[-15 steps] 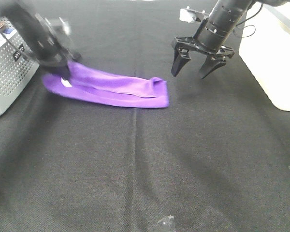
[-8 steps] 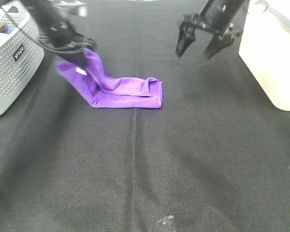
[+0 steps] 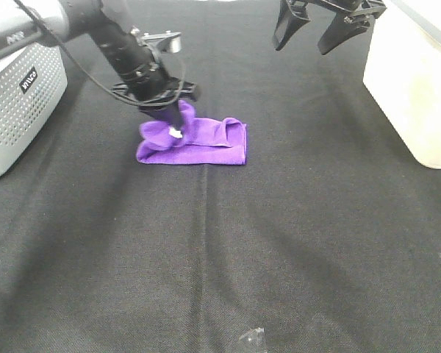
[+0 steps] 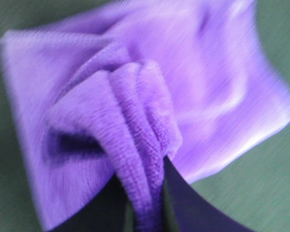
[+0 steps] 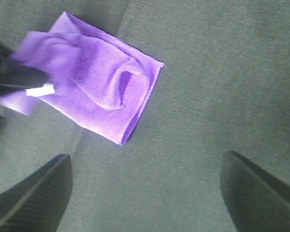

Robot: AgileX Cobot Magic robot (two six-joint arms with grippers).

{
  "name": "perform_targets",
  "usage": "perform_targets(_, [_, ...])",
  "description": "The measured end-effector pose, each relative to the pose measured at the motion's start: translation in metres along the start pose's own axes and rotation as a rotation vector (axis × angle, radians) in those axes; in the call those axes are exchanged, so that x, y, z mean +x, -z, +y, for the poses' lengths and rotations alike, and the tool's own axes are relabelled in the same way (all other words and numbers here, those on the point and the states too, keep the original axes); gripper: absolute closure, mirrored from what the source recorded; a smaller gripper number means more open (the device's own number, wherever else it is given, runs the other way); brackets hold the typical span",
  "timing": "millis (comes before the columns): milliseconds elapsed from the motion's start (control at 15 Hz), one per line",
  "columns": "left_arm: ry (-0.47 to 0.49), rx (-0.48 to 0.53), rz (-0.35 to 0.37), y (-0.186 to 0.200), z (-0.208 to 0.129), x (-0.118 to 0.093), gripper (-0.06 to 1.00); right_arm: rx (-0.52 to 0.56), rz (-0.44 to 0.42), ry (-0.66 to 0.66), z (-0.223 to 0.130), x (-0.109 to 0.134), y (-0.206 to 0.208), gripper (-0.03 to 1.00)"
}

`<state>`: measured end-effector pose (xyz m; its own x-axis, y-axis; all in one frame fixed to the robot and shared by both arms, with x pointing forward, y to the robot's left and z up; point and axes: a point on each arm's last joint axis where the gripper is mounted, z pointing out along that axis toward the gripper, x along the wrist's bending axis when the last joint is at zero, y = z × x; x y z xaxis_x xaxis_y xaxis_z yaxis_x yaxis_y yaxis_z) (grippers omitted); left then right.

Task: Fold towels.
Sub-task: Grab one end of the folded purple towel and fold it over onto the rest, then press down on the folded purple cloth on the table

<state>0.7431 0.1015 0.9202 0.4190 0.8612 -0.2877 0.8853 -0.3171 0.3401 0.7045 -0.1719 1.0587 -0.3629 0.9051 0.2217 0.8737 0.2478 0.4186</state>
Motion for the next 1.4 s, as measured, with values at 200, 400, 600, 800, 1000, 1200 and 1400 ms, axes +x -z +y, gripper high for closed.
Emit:
perform_targets(200, [0.037, -0.078, -0.089, -0.014, 0.006, -0.017, 0.71, -0.009, 0.011, -0.002, 0.001, 0.002, 0.004, 0.18])
perform_targets(400, [0.132, -0.138, -0.214, -0.026, 0.009, -0.025, 0.43, -0.049, 0.012, 0.008, 0.002, 0.008, 0.024, 0.18])
perform_targets(600, [0.181, -0.164, -0.32, -0.024, 0.013, -0.034, 0.19, -0.084, 0.012, 0.018, 0.003, 0.013, 0.042, 0.18])
perform_targets(800, [0.152, -0.223, -0.463, -0.019, 0.018, -0.046, 0.18, -0.108, 0.015, 0.023, 0.003, 0.017, 0.054, 0.18])
perform_targets(1000, [0.111, -0.269, -0.512, -0.013, 0.022, -0.05, 0.18, -0.139, 0.016, 0.031, 0.003, 0.022, 0.07, 0.18])
perform_targets(1200, [0.014, -0.261, -0.526, 0.018, 0.029, -0.042, 0.18, -0.159, 0.016, 0.037, 0.002, 0.024, 0.08, 0.18])
perform_targets(1400, [-0.012, -0.211, -0.418, 0.034, 0.029, -0.019, 0.18, -0.15, 0.017, 0.034, 0.001, 0.024, 0.078, 0.18])
